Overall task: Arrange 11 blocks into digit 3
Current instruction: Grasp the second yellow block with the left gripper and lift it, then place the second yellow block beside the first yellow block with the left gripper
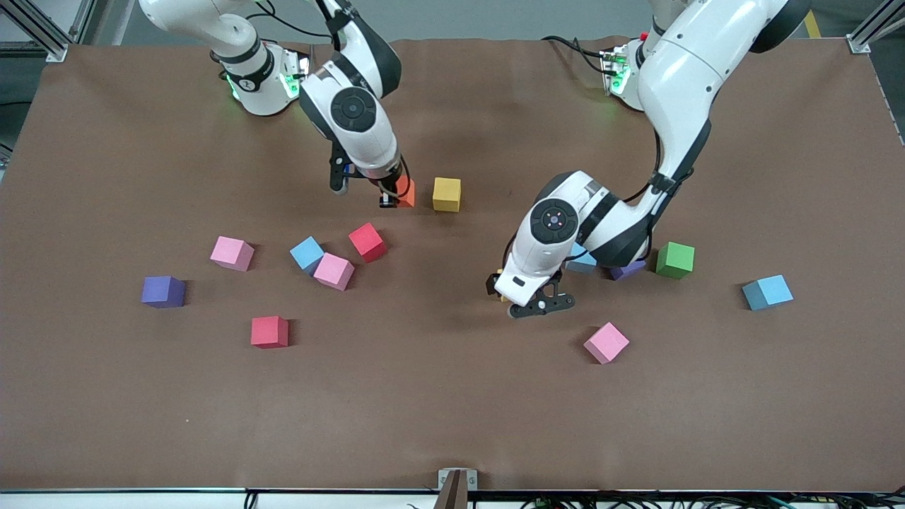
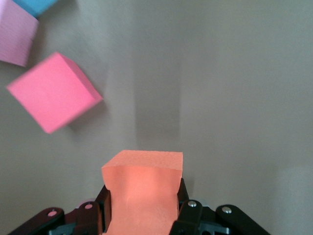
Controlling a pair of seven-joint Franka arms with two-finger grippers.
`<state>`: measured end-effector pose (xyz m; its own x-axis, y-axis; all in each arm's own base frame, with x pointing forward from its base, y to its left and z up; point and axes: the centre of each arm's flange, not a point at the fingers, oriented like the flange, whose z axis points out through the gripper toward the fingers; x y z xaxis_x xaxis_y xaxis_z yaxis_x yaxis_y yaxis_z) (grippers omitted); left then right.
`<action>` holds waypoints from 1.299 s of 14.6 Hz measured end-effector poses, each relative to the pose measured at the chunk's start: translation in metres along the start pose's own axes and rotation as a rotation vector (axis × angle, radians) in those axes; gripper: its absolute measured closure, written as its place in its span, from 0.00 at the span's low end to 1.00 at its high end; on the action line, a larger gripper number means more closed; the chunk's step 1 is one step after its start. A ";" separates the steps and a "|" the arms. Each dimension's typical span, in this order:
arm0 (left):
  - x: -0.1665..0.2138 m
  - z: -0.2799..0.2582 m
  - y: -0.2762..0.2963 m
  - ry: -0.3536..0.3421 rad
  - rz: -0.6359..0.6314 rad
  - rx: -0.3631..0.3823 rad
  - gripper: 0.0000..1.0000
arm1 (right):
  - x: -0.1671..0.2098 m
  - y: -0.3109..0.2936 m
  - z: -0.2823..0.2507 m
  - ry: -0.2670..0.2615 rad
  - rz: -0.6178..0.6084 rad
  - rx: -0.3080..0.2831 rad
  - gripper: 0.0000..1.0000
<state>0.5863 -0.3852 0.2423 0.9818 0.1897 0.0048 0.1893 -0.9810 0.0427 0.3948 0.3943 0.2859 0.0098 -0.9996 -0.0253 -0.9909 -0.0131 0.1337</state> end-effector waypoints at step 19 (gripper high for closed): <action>-0.107 -0.001 0.014 -0.026 -0.673 0.037 0.46 | -0.030 0.023 0.059 -0.012 -0.005 0.012 0.48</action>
<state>0.4842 -0.4196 0.2432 0.6495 0.7596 -0.0347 0.7599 -0.6500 -0.0066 0.3641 0.4249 0.2312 0.0137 -0.9992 -0.0376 -0.9924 -0.0182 0.1220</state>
